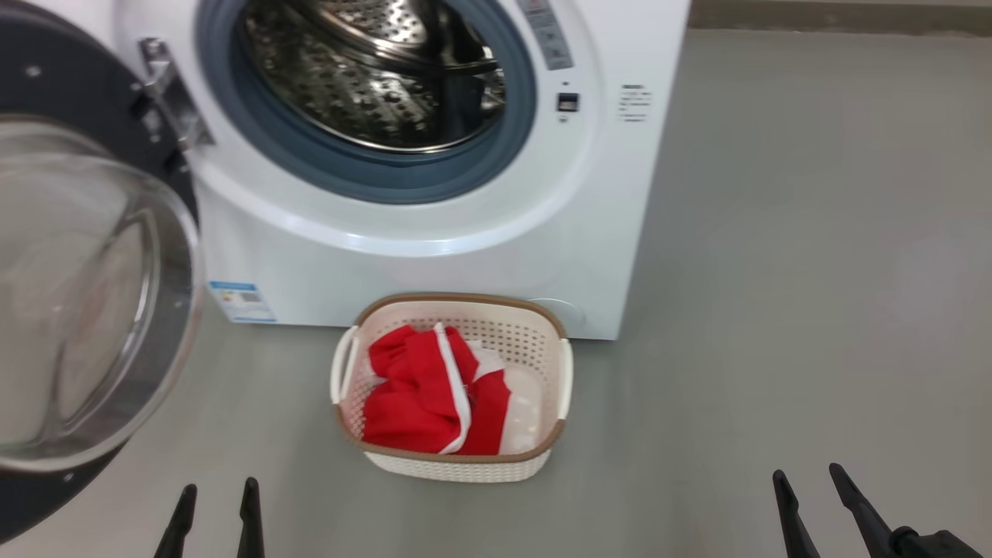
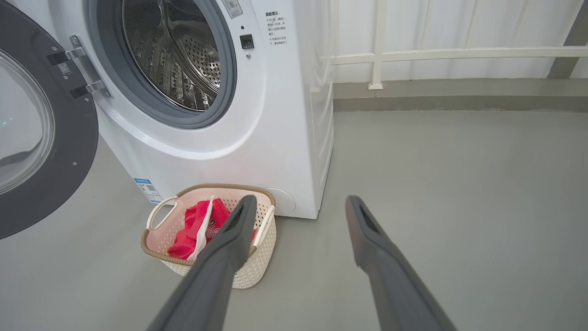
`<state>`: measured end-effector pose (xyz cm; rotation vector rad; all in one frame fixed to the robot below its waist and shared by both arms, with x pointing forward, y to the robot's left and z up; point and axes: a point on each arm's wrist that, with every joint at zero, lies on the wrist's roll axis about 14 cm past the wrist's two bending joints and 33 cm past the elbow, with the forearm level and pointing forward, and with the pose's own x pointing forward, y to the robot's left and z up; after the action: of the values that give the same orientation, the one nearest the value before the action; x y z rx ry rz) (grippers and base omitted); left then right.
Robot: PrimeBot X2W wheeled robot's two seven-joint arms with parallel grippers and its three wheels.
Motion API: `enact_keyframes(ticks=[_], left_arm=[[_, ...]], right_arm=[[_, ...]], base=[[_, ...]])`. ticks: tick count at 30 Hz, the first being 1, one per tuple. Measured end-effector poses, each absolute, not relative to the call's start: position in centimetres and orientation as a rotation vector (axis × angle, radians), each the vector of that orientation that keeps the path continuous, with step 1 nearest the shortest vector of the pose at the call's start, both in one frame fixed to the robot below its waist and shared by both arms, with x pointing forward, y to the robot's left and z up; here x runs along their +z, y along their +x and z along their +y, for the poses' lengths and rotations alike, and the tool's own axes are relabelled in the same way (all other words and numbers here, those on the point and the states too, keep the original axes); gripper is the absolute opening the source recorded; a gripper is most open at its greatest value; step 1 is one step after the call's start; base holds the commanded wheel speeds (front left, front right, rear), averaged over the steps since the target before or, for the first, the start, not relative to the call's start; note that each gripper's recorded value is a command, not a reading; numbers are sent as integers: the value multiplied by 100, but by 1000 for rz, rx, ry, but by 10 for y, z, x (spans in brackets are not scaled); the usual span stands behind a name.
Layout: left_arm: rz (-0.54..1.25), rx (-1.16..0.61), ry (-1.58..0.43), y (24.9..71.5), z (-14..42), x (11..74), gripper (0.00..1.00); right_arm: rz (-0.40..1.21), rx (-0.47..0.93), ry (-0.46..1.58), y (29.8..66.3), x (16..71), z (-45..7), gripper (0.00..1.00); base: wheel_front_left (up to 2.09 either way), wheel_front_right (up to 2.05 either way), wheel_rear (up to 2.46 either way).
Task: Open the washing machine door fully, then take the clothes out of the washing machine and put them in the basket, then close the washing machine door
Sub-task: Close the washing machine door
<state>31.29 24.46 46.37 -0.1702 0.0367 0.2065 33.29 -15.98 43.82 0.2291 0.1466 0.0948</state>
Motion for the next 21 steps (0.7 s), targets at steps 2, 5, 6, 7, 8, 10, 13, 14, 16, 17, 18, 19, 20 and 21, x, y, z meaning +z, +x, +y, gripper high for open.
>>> enact_keyframes(ticks=[2, 5, 6, 7, 8, 10, 13, 14, 16, 17, 18, 19, 20, 21], left_arm=[[33, 234, -178, 307, 250, 464, 100], [26, 280, -190, 297, 260, 465, 100], [24, 298, -195, 293, 263, 465, 100], [22, 309, -199, 290, 266, 465, 100], [20, 321, -202, 286, 268, 466, 100], [17, 353, -202, 278, 274, 466, 100], [10, 399, -207, 265, 283, 466, 100], [10, 416, -209, 260, 286, 466, 100], [8, 445, -213, 251, 291, 466, 100], [6, 461, -216, 247, 294, 465, 100], [5, 473, -217, 243, 296, 465, 100], [5, 486, -219, 238, 297, 465, 100], [9, 501, -220, 232, 299, 463, 100], [14, 519, -221, 225, 301, 461, 100]], right_arm=[[151, 123, 221, 337, 438, -153, 100], [159, 178, 213, 342, 437, -139, 100], [160, 199, 210, 344, 437, -133, 100], [159, 218, 208, 347, 438, -128, 100], [156, 237, 205, 350, 439, -123, 100], [153, 276, 195, 355, 441, -113, 100], [159, 344, 187, 357, 441, -93, 100], [161, 364, 185, 358, 441, -87, 100], [162, 397, 180, 361, 441, -77, 100], [160, 412, 177, 362, 442, -73, 100], [157, 429, 175, 364, 444, -68, 100], [151, 445, 173, 367, 446, -63, 100], [147, 462, 173, 368, 447, -57, 100], [145, 483, 172, 369, 448, -50, 100]], base=[[0, 0, 0], [0, 0, 0], [0, 0, 0], [0, 0, 0], [0, 0, 0], [0, 0, 0], [0, 0, 0], [0, 0, 0], [0, 0, 0], [0, 0, 0], [0, 0, 0], [0, 0, 0], [0, 0, 0], [0, 0, 0]])
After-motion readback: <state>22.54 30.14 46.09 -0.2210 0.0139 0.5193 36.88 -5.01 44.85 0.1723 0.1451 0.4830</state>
